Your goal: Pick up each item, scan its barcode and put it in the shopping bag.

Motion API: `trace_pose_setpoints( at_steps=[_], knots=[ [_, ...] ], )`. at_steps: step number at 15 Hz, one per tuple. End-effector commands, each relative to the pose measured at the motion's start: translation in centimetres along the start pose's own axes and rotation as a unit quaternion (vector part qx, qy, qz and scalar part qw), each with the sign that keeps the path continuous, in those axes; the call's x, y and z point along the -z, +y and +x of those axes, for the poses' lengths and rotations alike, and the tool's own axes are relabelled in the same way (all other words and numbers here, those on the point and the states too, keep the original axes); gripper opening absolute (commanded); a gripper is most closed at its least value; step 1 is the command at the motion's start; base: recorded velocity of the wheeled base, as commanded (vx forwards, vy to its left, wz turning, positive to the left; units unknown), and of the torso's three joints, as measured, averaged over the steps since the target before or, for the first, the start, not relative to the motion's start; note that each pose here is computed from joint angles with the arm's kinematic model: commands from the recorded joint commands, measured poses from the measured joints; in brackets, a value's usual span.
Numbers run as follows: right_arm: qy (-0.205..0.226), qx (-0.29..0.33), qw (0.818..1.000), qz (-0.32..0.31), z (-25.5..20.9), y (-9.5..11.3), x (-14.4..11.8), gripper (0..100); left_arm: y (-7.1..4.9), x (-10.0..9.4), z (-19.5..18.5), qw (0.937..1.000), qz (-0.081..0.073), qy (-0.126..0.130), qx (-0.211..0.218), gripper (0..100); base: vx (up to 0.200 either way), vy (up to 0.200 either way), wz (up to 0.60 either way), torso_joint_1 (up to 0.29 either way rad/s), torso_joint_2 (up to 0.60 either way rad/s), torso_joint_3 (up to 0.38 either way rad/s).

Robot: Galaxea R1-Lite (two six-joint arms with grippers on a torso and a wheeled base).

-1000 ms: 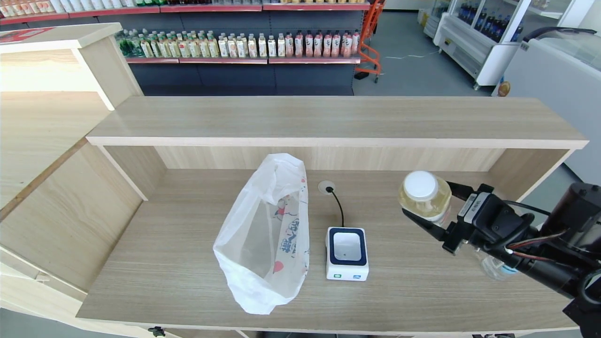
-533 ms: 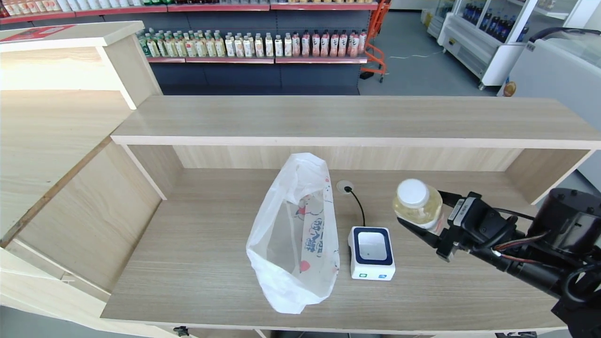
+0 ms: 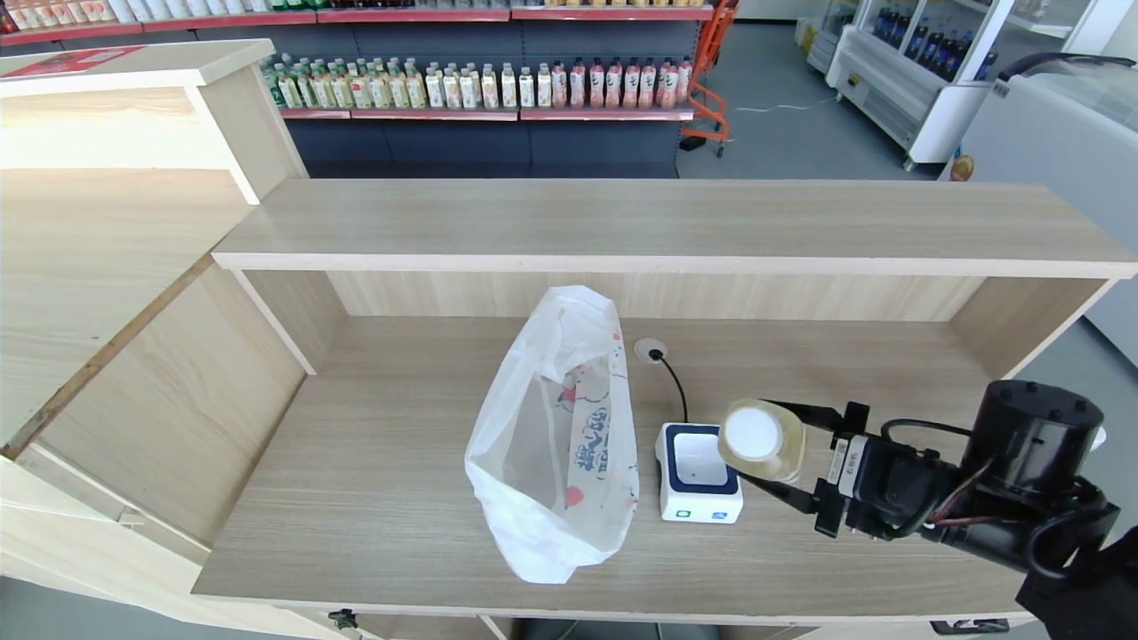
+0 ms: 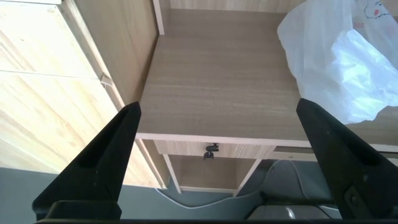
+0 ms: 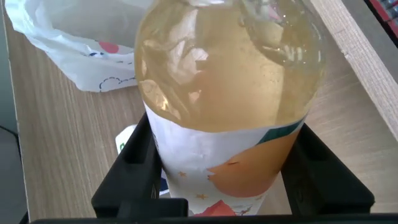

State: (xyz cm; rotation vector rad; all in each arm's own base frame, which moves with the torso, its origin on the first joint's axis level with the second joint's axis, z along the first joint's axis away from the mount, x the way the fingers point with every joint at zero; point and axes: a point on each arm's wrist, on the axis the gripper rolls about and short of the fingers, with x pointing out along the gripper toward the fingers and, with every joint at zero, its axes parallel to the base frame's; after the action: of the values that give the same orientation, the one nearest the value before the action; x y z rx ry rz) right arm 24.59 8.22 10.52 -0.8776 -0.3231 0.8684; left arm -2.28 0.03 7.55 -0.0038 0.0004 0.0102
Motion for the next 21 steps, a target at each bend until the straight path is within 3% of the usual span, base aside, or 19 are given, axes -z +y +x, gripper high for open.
trace_pose_setpoints(
  at_steps=[1, 5, 13, 21],
  knots=[
    [-0.013, -0.031, 0.999, -0.007, 0.3, 0.2, 2.9, 0, 0.0, 0.0, 0.0, 1.0000, 0.000, 0.000, 0.000, 100, 0.000, 0.000, 0.00, 0.000, 0.00, 0.000],
    [0.005, -0.030, 0.999, -0.008, 0.8, 0.1, 5.7, 0, 0.0, 0.0, 0.0, 1.0000, 0.000, 0.000, 0.000, 100, 0.000, 0.000, 0.00, 0.000, 0.00, 0.000],
    [-0.089, -0.060, 0.993, -0.039, 5.2, -0.7, 7.8, 0, 0.0, 0.0, 0.0, 1.0000, 0.000, 0.000, 0.000, 100, 0.000, 0.000, 0.00, 0.000, 0.00, 0.000],
    [-0.096, -0.066, 0.992, -0.040, 7.0, -0.1, 9.2, 0, 0.0, 0.0, 0.0, 1.0000, 0.000, 0.000, 0.000, 100, 0.000, 0.000, 0.00, 0.000, 0.00, 0.000]
  ],
)
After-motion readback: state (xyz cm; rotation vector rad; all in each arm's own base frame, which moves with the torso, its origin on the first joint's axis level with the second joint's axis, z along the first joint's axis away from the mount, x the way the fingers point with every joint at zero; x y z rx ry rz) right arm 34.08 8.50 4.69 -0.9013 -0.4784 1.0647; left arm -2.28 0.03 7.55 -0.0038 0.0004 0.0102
